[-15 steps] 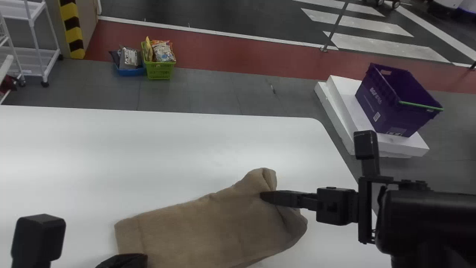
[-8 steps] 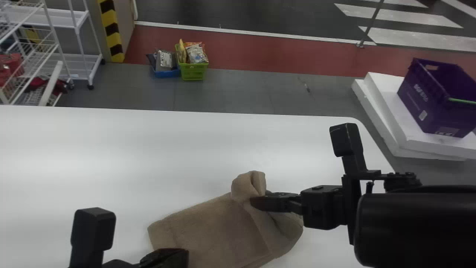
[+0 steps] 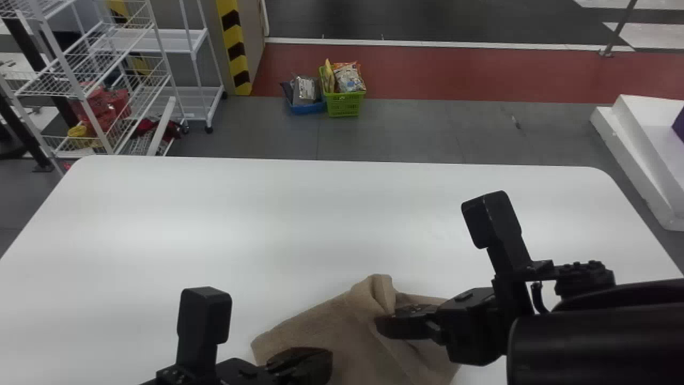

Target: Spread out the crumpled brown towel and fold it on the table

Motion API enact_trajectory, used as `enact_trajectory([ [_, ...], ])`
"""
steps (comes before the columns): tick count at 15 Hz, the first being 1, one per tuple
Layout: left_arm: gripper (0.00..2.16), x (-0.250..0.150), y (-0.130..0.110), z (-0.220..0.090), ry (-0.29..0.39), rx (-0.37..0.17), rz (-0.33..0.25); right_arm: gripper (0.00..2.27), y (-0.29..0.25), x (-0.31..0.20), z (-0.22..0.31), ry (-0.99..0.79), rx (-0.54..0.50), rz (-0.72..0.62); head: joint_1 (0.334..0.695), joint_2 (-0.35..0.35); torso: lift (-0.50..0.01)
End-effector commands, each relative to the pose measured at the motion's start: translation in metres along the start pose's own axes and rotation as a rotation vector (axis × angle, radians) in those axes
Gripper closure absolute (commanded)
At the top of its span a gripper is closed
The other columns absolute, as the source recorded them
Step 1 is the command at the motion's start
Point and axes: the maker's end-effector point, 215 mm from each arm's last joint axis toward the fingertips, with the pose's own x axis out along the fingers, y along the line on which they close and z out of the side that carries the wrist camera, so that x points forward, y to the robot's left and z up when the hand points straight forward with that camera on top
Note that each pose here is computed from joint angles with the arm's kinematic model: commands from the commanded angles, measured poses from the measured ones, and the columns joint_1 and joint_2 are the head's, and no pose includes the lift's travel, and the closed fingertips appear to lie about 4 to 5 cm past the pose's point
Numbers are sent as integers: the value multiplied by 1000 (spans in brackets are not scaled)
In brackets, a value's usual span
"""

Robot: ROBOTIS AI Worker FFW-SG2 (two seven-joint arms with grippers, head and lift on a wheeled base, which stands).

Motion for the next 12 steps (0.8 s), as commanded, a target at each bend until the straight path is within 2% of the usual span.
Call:
enact_trajectory([
  [1,994,2,0,-1,0,-1,0,1619,10,10,-7,29,-16,5,695,19,-127],
  [4,994,3,2,-2,4,5,11,1619,4,9,-5,28,-24,-27,695,39,-127],
  [8,994,10,12,-9,17,63,70,1619,-8,1,1,5,-4,-43,695,28,-127],
  [12,994,14,18,-11,22,87,104,1619,14,-8,10,-34,-42,-16,695,28,-127],
])
